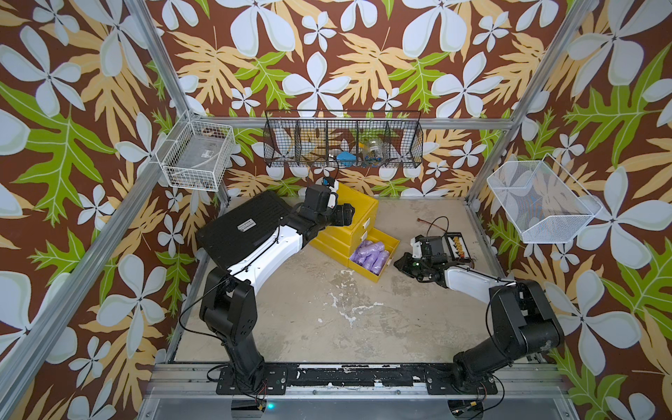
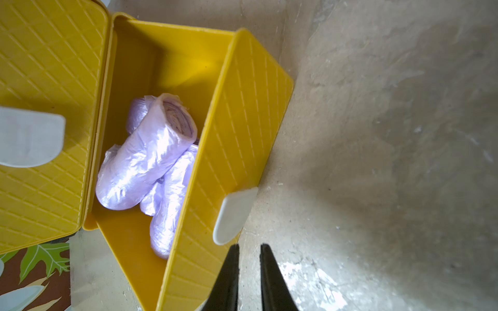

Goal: Sort the rolls of trash bags by color and place them into the drawer
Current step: Close the drawer in the storage box.

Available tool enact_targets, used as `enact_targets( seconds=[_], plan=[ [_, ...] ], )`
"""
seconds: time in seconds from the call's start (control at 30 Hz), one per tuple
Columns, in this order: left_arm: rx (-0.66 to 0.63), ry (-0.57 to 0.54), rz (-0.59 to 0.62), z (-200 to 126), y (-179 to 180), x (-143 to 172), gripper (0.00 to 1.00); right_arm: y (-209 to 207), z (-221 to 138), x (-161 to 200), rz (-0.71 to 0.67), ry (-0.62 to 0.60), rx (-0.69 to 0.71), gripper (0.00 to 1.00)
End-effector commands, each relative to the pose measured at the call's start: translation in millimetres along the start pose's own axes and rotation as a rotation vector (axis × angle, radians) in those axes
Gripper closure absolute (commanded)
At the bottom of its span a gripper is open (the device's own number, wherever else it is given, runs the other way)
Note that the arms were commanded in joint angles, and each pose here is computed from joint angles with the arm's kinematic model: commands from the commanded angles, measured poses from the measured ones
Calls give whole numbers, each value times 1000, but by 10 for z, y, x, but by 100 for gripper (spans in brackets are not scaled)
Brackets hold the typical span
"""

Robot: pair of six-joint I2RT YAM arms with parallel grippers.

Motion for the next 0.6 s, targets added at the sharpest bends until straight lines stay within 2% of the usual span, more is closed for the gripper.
enact_targets(
  seconds=[0.0,0.43,0.57],
  plan=[
    [1,142,-48,32,32,288,20,121,53,-47,-2,-7,-59,82],
    [21,159,-46,31,22,327,21,650,425,-51,3,44,-139,82],
    [21,160,-44,28,18,331,21,769,576,-66,47,76,-181,82]
  ],
)
Point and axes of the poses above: each gripper's point midway between its finger pads, its own z axis out along the fingers, its own y axis along the line the jaws close on, x = y × z, the point moved 8 cm from there along -z, back along the fingers, and after that the axes turned 13 degrees about z, right-handed, at the moved point
